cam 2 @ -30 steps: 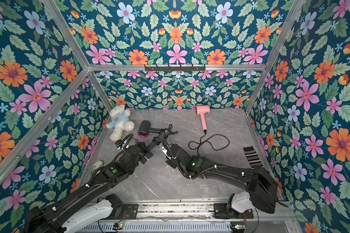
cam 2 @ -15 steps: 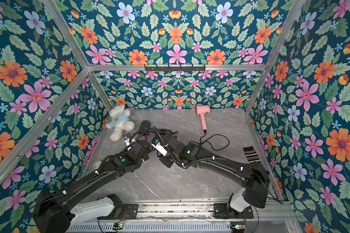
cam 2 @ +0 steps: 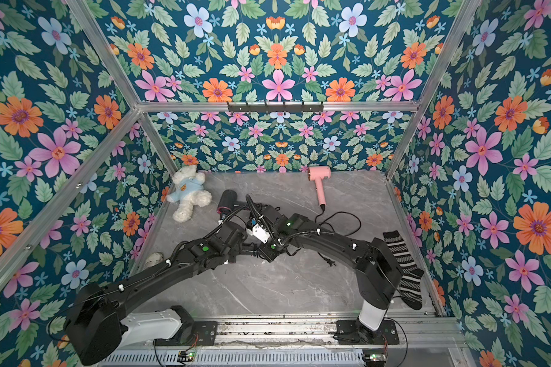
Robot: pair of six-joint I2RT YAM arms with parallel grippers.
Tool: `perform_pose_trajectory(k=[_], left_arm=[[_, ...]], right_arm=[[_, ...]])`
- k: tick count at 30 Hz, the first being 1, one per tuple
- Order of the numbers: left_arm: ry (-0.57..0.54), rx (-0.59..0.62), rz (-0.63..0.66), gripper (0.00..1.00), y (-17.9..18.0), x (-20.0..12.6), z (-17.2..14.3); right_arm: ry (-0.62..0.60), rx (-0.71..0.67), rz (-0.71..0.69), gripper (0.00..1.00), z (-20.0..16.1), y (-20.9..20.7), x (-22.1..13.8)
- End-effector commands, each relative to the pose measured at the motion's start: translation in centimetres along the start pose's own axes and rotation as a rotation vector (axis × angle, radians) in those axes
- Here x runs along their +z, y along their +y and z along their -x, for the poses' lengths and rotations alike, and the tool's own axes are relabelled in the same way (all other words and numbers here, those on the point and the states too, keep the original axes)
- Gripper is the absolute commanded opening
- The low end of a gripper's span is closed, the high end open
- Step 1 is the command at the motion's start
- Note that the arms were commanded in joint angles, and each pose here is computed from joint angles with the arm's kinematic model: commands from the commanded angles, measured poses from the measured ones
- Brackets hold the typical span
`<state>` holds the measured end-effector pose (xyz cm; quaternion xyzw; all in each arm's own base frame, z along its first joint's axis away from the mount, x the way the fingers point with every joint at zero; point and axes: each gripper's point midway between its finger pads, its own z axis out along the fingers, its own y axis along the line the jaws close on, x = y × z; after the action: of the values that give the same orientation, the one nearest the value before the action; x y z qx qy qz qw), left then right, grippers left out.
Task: Wrap the cord around the hair dryer
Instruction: Wrap the power cord around the hair dryer.
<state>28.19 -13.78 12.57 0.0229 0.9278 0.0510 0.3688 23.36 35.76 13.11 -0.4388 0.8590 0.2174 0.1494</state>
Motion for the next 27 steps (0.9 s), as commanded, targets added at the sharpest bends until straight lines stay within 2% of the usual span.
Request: perform_pose_trajectory(k=[1,4,7,10,13,16,18,23,25,27], left_arm=[[0.002,0.005,-0.02,0.0,-0.6,0.4,0.3],[-0.024,-0.026,-0.038,0.0,-0.9,0.2,0.8],[-0.046,-0.032,-0.057,0.0,-1.1,0.0,1.5],[-0.053,-0.038,-0.13,0.0,-1.9,-0.5,2.2],[-0.045,-0.035,-0.225,0.0,-3.0,-1.4,3.0],[-0.023,-0.047,-0.294,0.0,-3.4,-2.3,3.8],[-0.026,-0.074,-0.347,0.0,-3.7,-3.2,4.6],[-0.039,-0.112,-0.483,0.0,-5.0,-6.3,7.3],[-0.03,-0.092,-0.537,0.0,-5.9,-7.5,8.0],[-0.01,-0.064,-0.562,0.0,-6.3,-8.3,8.5]], right_arm=[[-0.003,0.015,0.047,0.0,0.1,0.6,1.0],[-0.079,0.094,0.063,0.0,0.3,-0.1,-0.1],[-0.208,0.15,0.096,0.0,1.0,-1.1,-3.9],[-0.274,0.163,0.112,0.0,0.3,-2.3,-7.0],[-0.316,0.176,0.071,0.01,-1.4,-4.9,-9.4],[-0.397,0.226,0.058,0.26,-2.9,-7.7,-11.2],[-0.467,0.246,0.058,0.32,-3.6,-9.2,-12.0],[-0.706,0.288,0.175,0.43,-4.3,-11.3,-14.6],[-0.764,0.25,0.224,0.48,-4.1,-11.1,-15.4],[-0.773,0.176,0.307,0.54,-3.8,-9.8,-15.6]])
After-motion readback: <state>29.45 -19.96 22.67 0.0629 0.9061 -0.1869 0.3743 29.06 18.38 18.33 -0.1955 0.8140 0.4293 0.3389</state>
